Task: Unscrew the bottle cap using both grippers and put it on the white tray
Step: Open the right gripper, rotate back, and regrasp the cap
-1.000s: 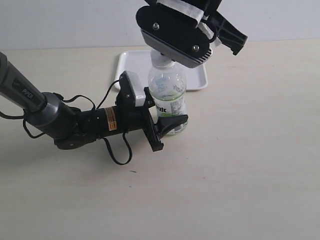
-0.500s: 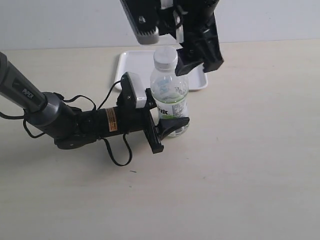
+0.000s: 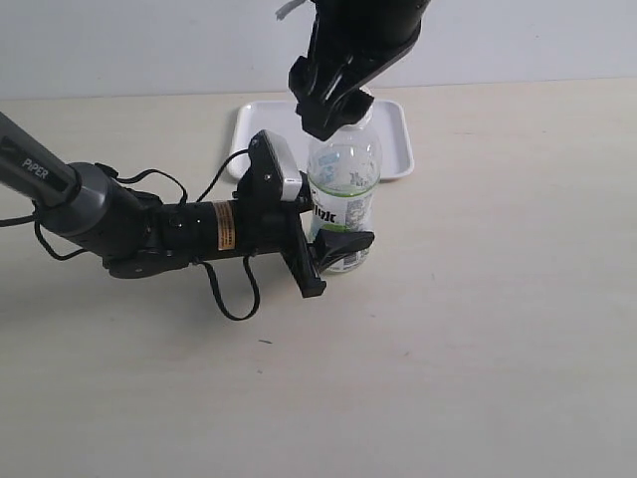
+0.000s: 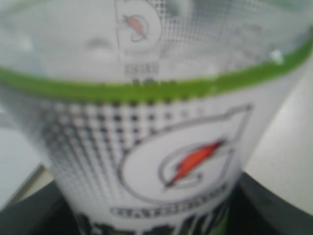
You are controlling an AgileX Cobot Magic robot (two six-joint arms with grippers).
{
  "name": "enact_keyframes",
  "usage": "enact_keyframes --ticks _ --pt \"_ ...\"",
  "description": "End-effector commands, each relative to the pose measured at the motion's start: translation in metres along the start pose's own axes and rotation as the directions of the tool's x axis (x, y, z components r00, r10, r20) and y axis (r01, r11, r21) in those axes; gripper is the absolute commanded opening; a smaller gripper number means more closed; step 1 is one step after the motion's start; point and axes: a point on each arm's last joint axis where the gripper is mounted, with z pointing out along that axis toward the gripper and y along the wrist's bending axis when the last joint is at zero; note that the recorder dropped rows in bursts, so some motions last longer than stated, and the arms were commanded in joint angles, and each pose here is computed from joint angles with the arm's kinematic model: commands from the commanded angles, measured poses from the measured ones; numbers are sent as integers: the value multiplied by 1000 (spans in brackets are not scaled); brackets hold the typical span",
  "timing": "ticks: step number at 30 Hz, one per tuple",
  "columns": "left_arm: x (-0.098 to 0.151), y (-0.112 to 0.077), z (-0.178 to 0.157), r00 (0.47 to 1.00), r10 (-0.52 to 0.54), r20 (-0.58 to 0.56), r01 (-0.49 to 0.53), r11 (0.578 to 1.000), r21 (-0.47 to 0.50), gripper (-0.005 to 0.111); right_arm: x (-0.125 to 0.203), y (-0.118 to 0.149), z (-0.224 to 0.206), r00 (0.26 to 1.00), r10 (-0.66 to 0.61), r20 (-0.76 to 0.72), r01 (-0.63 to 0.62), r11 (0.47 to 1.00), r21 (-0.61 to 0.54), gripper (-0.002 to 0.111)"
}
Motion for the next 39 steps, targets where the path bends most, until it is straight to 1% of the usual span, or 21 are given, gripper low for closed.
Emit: enact_keyframes --ticks 1,5,11,16,22,26,30,33,37,39 --pt "-6 1 0 1000 -3 7 3 1000 -14 0 -2 -2 2 999 43 15 -44 999 31 76" --pt "-6 2 0 1000 -4 9 4 1000 -19 0 -3 -5 2 997 76 27 -77 995 60 76" --pt "-6 2 0 1000 -2 9 2 1000 -19 0 -4 -6 2 968 245 48 -248 967 58 76" --pt "-6 2 0 1000 -2 9 2 1000 -19 0 -2 -5 2 943 330 34 -332 942 53 76" --pt "-6 2 0 1000 3 8 -3 1000 -19 0 -1 -4 2 936 353 18 -353 934 46 76" --pt "-6 2 0 1000 3 8 -3 1000 -19 0 4 -2 6 934 356 -22 -355 934 50 76" --pt "-6 2 0 1000 3 8 -3 1000 -19 0 3 -2 6 933 358 -13 -358 933 48 76" --pt "-6 2 0 1000 3 8 -3 1000 -19 0 3 -3 6 934 357 -11 -357 933 50 71" --pt "-6 2 0 1000 5 8 -5 1000 -19 0 3 -3 6 934 357 -12 -356 933 50 60" --pt "-6 2 0 1000 5 8 -5 1000 -19 0 3 -3 6 934 357 -8 -356 933 50 58"
